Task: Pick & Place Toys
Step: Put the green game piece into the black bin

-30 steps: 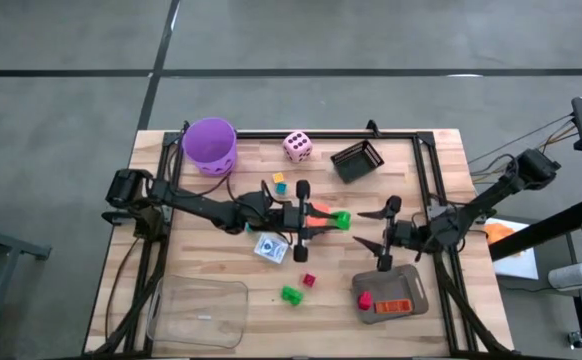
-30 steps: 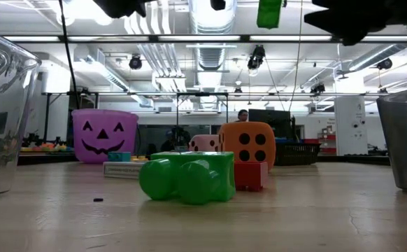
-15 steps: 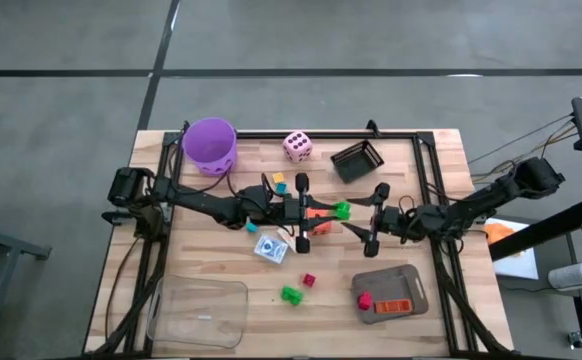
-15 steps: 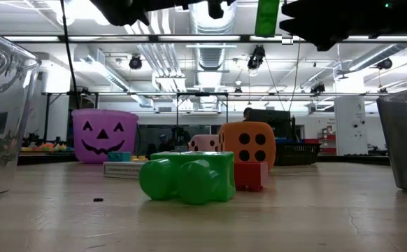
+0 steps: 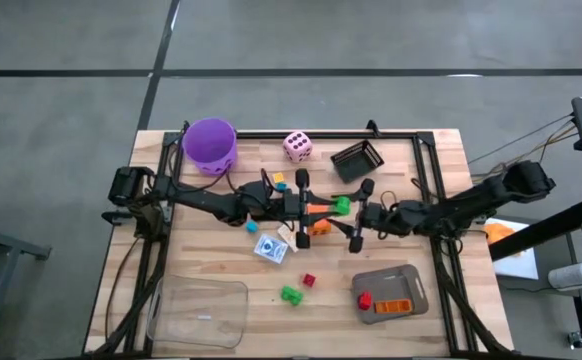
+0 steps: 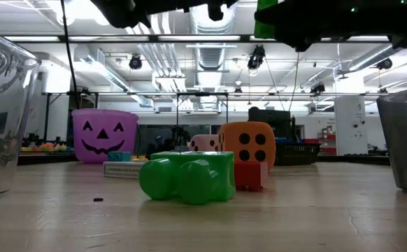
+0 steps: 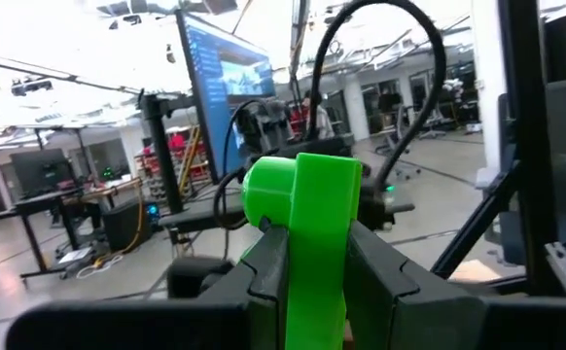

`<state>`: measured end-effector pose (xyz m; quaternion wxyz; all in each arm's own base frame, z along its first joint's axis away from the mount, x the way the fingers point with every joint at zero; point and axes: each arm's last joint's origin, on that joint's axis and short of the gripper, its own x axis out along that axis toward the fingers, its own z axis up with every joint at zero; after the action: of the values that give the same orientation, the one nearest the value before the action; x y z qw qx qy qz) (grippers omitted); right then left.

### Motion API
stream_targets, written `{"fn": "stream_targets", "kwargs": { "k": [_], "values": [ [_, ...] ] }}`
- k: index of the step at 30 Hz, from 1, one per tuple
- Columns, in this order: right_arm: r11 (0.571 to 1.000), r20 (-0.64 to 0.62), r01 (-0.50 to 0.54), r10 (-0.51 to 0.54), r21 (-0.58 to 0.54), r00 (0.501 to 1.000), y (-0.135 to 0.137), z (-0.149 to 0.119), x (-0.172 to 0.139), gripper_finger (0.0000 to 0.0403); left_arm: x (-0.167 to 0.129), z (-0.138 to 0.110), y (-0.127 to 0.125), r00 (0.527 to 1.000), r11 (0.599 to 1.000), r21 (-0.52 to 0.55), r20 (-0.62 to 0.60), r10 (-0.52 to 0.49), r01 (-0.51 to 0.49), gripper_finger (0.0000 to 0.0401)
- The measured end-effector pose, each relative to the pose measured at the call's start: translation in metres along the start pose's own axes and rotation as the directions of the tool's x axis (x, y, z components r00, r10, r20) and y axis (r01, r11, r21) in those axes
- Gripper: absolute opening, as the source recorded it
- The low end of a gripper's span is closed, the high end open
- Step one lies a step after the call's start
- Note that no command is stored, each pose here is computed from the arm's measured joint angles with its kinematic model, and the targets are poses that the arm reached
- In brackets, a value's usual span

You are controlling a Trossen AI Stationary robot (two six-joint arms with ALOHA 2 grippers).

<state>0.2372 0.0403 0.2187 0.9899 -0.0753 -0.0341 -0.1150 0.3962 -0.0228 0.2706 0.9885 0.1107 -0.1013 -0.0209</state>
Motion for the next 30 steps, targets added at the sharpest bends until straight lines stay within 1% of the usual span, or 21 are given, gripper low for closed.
{"fn": "stream_targets", "kwargs": {
  "k": [2,4,6,9,10,16,18,22,24,27,30],
  "values": [
    [1.0,-0.007,-0.001,0.001,-0.01,1.0,0.001,-0.001,0.003,0.0285,0.0,0.0,-0.001,1.0,1.0,0.0,-0.001,-0.014,0.014,0.0062],
    [1.0,-0.012,-0.002,0.002,-0.013,1.0,0.002,-0.003,0.004,0.0271,0.0,-0.002,-0.001,1.0,1.0,-0.001,-0.017,-0.023,0.023,0.0062],
    [1.0,-0.016,-0.003,0.002,-0.02,1.0,0.002,-0.003,0.004,0.0241,0.0,-0.003,-0.001,0.999,1.0,-0.001,-0.03,-0.031,0.031,0.0062],
    [0.999,-0.011,-0.005,0.005,-0.036,1.0,0.002,-0.002,0.004,0.0175,0.0,-0.004,-0.002,0.999,0.999,-0.002,-0.037,-0.039,0.039,0.0062],
    [0.999,-0.014,-0.004,0.004,-0.043,1.0,0.002,-0.002,0.003,0.0163,0.0,-0.004,-0.002,0.998,0.999,-0.004,-0.041,-0.04,0.04,0.0062],
    [0.998,-0.025,-0.025,0.024,-0.053,0.999,0.002,-0.002,0.002,0.0164,0.0,-0.005,-0.002,0.997,0.999,-0.006,-0.051,-0.053,0.053,0.0063],
    [0.998,-0.03,-0.03,0.028,-0.055,0.999,0.002,-0.002,0.002,0.0164,-0.001,-0.004,-0.002,0.996,0.998,-0.006,-0.06,-0.059,0.059,0.0093],
    [0.998,-0.031,-0.038,0.037,-0.047,0.999,0.002,-0.002,0.001,0.0164,-0.006,0.002,-0.002,0.992,0.996,-0.004,-0.098,-0.085,0.085,0.0185],
    [0.998,-0.033,-0.039,0.037,-0.048,0.999,0.002,-0.002,0.001,0.0164,-0.01,0.006,-0.001,0.988,0.996,-0.011,-0.124,-0.092,0.091,0.0224],
    [0.998,-0.033,-0.054,0.053,-0.044,0.998,0.003,-0.002,0.002,0.0164,-0.023,0.011,0.0,0.981,0.995,-0.027,-0.169,-0.097,0.094,0.0267],
    [0.997,-0.031,-0.065,0.064,-0.04,0.997,0.003,-0.002,0.002,0.0164,-0.047,0.014,0.001,0.98,0.996,-0.038,-0.179,-0.092,0.087,0.0292]
  ]
}}
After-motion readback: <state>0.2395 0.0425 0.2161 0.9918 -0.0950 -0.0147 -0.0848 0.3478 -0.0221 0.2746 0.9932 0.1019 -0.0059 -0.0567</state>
